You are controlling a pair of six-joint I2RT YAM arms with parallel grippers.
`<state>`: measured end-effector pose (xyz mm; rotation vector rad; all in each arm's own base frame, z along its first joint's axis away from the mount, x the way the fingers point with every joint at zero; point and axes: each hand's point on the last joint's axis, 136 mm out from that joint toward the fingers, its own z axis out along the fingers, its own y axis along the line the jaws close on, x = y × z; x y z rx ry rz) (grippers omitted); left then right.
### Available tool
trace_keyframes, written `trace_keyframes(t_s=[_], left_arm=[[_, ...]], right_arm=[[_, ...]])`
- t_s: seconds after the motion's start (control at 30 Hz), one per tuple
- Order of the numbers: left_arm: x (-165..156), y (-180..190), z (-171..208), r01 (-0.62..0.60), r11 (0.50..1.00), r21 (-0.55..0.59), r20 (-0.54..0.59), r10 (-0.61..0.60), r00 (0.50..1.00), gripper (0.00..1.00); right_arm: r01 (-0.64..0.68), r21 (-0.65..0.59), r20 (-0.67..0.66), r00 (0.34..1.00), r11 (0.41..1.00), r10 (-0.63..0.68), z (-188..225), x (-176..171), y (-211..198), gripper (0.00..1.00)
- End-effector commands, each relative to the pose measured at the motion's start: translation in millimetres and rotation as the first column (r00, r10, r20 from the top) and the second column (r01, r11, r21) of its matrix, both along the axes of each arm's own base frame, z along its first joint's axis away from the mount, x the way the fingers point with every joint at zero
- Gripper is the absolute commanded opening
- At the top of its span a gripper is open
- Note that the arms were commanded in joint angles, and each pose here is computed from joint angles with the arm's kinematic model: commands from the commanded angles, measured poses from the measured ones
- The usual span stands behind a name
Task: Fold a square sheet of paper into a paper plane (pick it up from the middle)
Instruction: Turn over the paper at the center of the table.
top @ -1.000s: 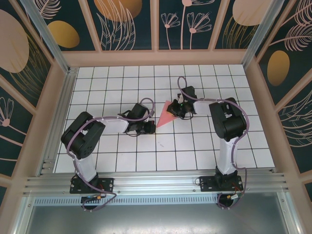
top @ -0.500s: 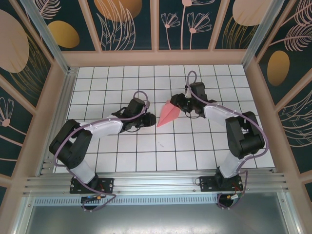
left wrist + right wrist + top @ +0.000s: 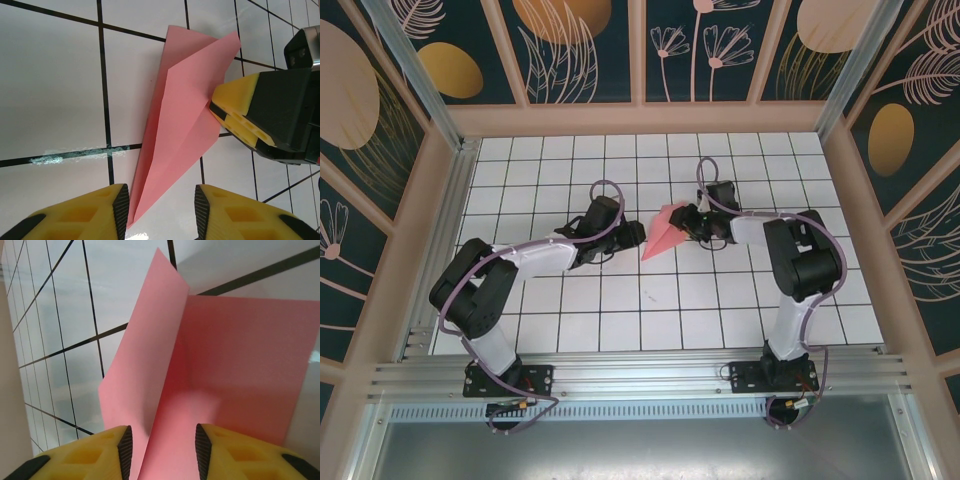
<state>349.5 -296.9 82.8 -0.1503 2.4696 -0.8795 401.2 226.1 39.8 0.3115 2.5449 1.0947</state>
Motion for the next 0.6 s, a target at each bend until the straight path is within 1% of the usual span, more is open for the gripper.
trace_keyframes(t_s=[0.0,0.1,0.13,0.17,0.23,0.3,0.33,0.4,0.47,0.57], left_arm=[[5.1,10.4,-4.9,-0.053,0.999,-0.002,-0.007,0.053,0.999,0.43],[5.7,18.2,2.9,-0.076,0.997,-0.012,0.000,0.076,0.997,0.47],[6.4,21.8,2.7,-0.088,0.996,-0.012,-0.002,0.088,0.996,0.47],[6.0,25.4,1.3,-0.098,0.995,-0.009,-0.007,0.098,0.995,0.48],[6.3,35.6,-1.2,-0.129,0.992,0.000,-0.016,0.129,0.991,0.50],[4.9,45.8,-4.3,-0.154,0.988,0.017,-0.022,0.155,0.988,0.55],[4.2,52.9,-6.0,-0.170,0.985,0.030,-0.024,0.171,0.985,0.58],[2.6,65.4,-8.5,-0.197,0.978,0.062,-0.019,0.199,0.980,0.66],[0.9,78.4,-11.0,-0.221,0.971,0.097,-0.010,0.223,0.975,0.73],[-1.0,96.0,-10.8,-0.258,0.958,0.125,0.007,0.259,0.966,0.81]], right_arm=[[-0.060,0.040,0.064,0.996,0.997,0.058,9.1,13.4,16.1,0.39],[-0.073,0.037,0.060,0.996,0.997,0.070,3.7,16.8,20.4,0.34],[-0.076,0.039,0.063,0.995,0.996,0.073,3.8,18.4,21.5,0.31],[-0.077,0.039,0.065,0.995,0.996,0.075,4.2,19.5,21.9,0.27],[-0.077,0.038,0.069,0.995,0.996,0.074,8.3,21.2,22.1,0.14],[-0.074,0.021,0.068,0.995,0.997,0.072,15.0,18.0,19.9,0.05],[-0.075,0.002,0.062,0.995,0.997,0.075,19.5,14.2,16.8,0.03],[-0.084,-0.064,0.042,0.995,0.994,0.087,26.7,1.8,9.6,0.00],[-0.099,-0.158,0.029,0.994,0.983,0.105,35.4,-13.9,0.2,0.00],[-0.118,-0.298,-0.002,0.992,0.947,0.123,47.7,-39.6,-21.2,0.00]])
